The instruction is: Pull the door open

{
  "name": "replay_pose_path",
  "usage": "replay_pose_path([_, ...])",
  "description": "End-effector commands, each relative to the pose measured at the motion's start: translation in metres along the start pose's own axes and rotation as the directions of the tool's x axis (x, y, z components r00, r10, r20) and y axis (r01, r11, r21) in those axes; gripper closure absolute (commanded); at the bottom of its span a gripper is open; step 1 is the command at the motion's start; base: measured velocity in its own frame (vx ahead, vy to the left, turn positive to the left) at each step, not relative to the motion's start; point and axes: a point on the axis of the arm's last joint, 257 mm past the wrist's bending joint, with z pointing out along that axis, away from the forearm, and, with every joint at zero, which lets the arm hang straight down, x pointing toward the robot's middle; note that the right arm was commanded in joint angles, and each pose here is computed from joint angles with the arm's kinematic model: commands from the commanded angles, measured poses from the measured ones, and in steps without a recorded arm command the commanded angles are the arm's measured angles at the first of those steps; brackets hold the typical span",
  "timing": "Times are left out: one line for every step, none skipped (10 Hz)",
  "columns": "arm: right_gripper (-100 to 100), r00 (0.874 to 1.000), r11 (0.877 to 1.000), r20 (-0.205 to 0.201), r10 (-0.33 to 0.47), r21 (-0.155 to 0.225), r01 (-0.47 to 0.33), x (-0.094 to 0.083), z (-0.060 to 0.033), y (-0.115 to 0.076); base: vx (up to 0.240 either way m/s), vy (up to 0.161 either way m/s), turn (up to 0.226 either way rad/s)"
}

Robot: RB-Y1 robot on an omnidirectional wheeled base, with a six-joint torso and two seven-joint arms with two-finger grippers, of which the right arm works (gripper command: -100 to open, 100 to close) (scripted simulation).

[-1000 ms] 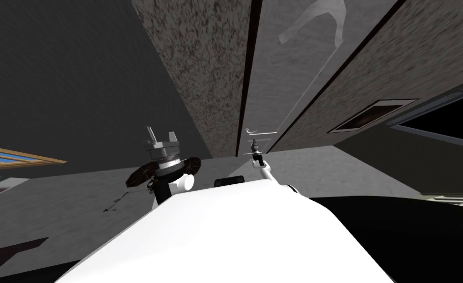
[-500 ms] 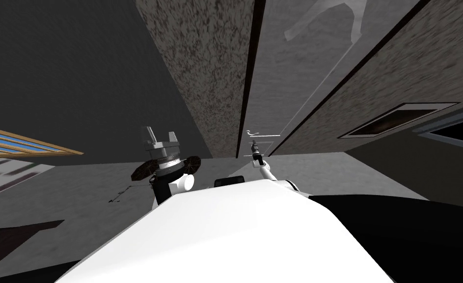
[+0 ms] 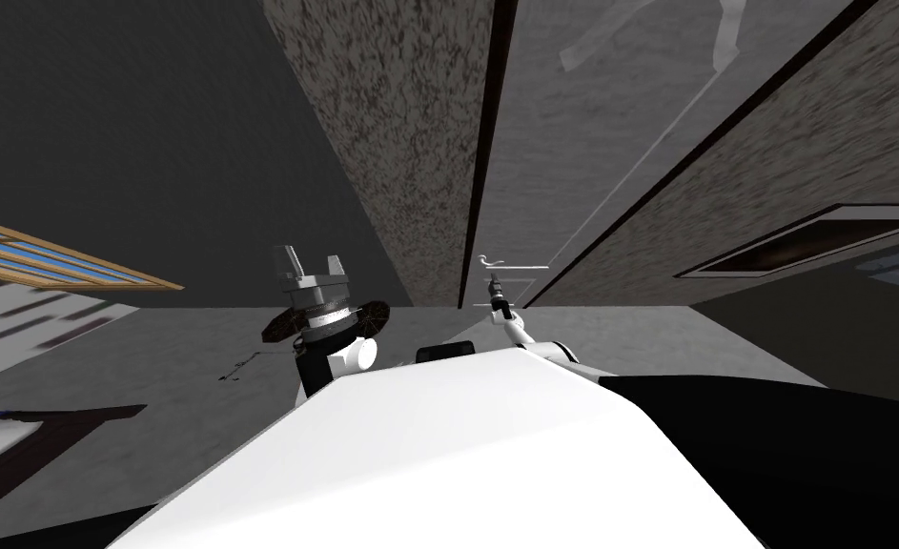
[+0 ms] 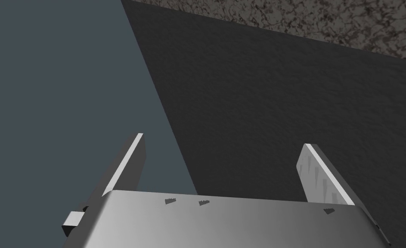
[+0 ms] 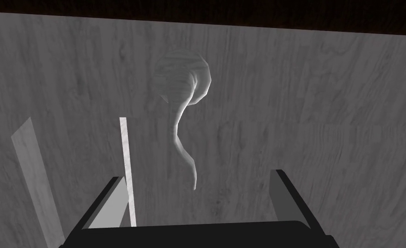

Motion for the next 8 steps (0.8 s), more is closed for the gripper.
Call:
replay_pose_path([-100,1.0,1.0,0.006,0.004,0.021,-0.004,-0.002,0.0005,-0.008,0.034,-0.089,0.115])
replay_pose_path([-100,1.0,1.0,0.008,0.005,0.028,-0.005,-0.003,0.0009,-0.01,0.022,-0.087,0.069])
replay_pose_path([-100,1.0,0.999,0.009,0.006,0.034,-0.006,-0.004,0.0011,-0.012,0.025,-0.075,0.048])
replay_pose_path([-100,1.0,0.999,0.011,0.007,0.041,-0.007,-0.005,0.0014,-0.015,0.026,-0.058,0.062])
replay_pose_path([-100,1.0,0.999,0.01,0.006,0.036,-0.006,-0.005,0.0016,-0.013,0.01,-0.025,0.014])
replay_pose_path([-100,1.0,0.999,0.03,0.007,0.041,-0.008,-0.023,-0.0037,-0.017,0.106,0.023,0.113])
replay_pose_path([-100,0.999,0.999,0.035,0.007,0.042,-0.008,-0.029,-0.0055,-0.018,0.168,0.019,0.122])
replay_pose_path([-100,0.999,0.999,0.049,0.007,0.044,-0.009,-0.041,-0.0094,-0.02,0.178,0.006,0.132])
